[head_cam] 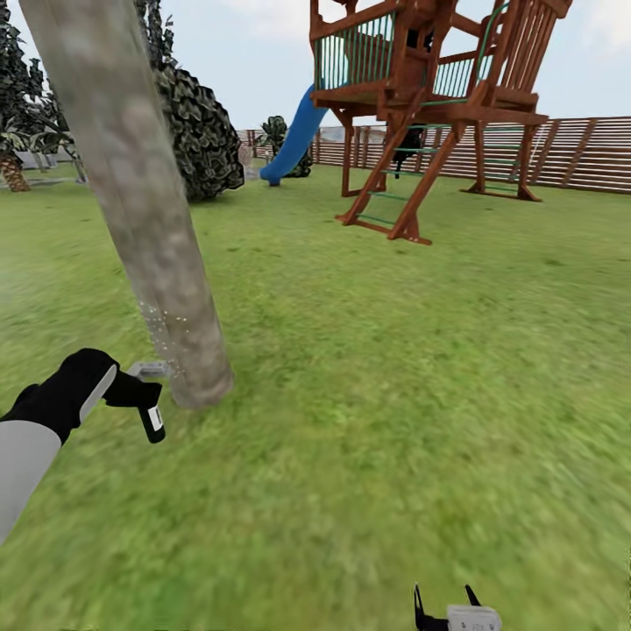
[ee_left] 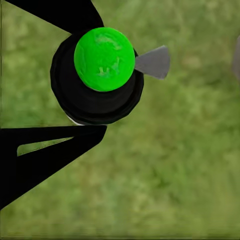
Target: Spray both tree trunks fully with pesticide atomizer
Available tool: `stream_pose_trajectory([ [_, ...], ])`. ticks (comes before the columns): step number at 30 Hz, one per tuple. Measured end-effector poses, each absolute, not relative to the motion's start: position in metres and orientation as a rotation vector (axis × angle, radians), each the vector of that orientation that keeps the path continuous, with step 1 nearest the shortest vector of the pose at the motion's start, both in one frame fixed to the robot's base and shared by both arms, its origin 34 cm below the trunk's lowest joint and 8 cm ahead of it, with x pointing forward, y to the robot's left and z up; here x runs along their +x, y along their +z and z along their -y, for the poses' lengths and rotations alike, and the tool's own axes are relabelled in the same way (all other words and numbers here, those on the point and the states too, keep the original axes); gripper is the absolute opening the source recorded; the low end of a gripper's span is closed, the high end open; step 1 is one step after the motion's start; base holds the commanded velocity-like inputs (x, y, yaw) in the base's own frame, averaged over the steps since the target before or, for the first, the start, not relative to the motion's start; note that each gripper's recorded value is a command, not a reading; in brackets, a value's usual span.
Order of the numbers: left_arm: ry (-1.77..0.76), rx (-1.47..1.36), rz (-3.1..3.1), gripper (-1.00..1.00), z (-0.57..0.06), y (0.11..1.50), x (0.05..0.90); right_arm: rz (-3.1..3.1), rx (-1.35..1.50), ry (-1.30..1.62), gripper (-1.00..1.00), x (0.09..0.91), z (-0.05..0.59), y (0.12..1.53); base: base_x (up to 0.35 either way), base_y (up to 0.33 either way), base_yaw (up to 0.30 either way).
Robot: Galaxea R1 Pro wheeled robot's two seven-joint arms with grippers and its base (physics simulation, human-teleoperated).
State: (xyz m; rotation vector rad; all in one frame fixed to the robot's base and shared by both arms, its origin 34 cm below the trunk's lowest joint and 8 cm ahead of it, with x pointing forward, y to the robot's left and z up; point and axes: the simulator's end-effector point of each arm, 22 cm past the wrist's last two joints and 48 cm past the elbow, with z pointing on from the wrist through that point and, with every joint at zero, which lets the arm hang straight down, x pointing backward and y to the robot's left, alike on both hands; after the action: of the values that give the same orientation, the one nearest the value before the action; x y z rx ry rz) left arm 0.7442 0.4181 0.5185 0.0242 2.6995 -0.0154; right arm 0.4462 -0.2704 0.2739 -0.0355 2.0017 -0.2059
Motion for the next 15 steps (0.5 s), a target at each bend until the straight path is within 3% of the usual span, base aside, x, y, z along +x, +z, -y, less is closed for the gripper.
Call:
stream_pose_trajectory([
  [4, -0.021, 0.021, -2.696, -1.00, -0.417, 0.519, 0.745, -2.002, -0.036, -0.206, 1.00, 0.446, 0.270, 0.274, 0.000, -0.273, 0.258],
  [9, -0.025, 0.005, -2.671, -1.00, -0.418, 0.531, 0.753, -2.002, -0.035, -0.206, 1.00, 0.446, 0.270, 0.274, 0.000, -0.051, 0.256],
  [15, 0.025, -0.020, -2.576, -1.00, -0.403, 0.589, 0.800, -2.002, -0.035, -0.207, 1.00, 0.446, 0.271, 0.274, 0.000, -0.001, 0.029],
])
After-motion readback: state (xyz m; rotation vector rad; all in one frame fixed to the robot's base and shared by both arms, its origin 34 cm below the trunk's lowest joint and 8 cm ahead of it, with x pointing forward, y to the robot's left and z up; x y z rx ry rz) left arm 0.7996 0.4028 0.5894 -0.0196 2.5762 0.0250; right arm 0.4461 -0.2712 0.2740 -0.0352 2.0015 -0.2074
